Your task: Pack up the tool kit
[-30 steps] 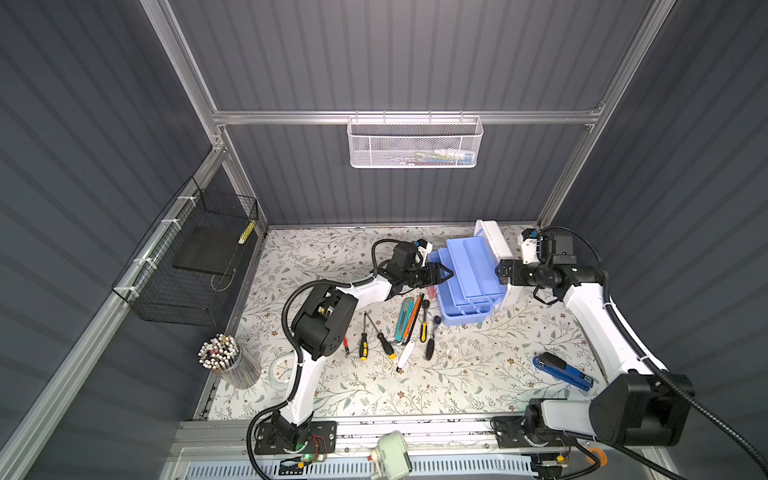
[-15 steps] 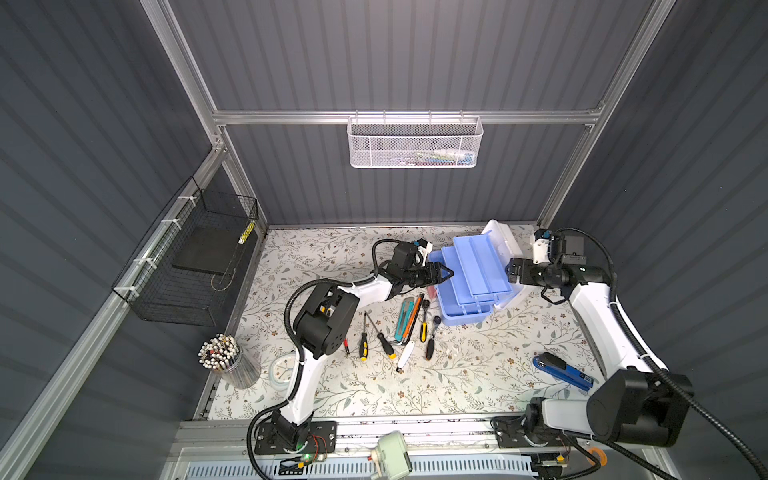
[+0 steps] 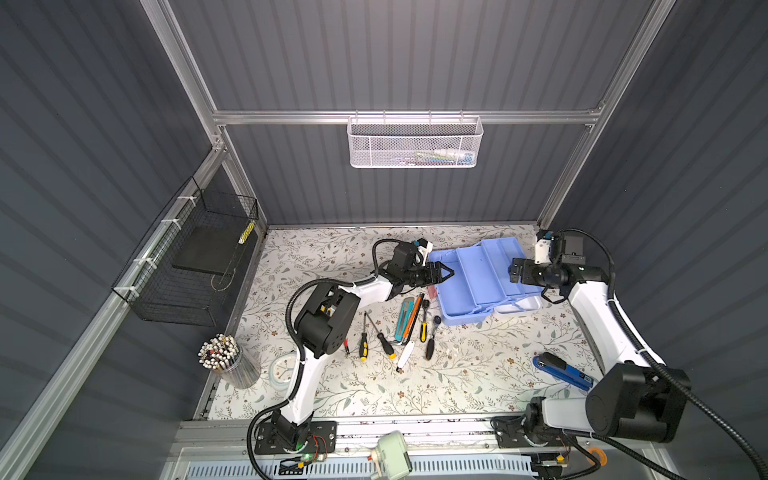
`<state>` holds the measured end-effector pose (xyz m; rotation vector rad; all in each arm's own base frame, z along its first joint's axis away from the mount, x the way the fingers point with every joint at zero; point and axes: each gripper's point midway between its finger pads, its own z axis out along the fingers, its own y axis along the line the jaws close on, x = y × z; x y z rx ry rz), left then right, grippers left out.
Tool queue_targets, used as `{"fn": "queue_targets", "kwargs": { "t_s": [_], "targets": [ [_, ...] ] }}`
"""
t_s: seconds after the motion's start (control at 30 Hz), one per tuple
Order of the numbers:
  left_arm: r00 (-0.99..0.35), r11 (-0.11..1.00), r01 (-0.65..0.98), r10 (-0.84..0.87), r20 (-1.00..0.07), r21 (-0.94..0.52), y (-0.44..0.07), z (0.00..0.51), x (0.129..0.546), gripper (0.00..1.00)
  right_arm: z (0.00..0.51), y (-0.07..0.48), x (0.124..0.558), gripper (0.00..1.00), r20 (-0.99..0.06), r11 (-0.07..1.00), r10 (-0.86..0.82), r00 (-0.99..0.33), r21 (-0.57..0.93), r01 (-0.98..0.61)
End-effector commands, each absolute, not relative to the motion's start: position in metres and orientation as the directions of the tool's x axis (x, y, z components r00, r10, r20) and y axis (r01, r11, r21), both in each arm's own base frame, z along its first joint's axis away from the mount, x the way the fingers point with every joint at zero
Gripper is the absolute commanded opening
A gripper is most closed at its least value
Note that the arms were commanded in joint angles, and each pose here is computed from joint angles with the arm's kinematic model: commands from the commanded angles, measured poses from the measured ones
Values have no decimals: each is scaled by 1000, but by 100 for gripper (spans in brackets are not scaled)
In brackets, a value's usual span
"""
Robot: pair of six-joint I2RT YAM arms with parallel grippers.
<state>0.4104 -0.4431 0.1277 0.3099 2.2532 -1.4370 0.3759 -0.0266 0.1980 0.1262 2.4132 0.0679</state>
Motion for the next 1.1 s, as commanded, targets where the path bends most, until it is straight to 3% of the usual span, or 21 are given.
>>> {"fn": "queue_targets", "kwargs": {
  "t_s": [0.0, 0.3, 0.93, 1.07],
  "targets": [
    [-891, 438, 392, -40, -453, -809, -445, 110, 409, 69, 190, -24, 376, 99, -645, 990, 133, -753, 116, 76],
    [-869, 416, 433, -43, -493, -799, -446, 129, 408, 71, 191, -8, 375, 99, -652, 981, 154, -743, 189, 37],
    [-785, 411, 548, -49, -617, -729, -439, 179, 405, 100, 207, 39, 340, 93, -667, 955, 240, -705, 294, 47],
    [-767, 444, 557, -50, -640, -702, -430, 181, 403, 100, 206, 55, 332, 91, -660, 947, 252, -708, 319, 39]
  ]
}}
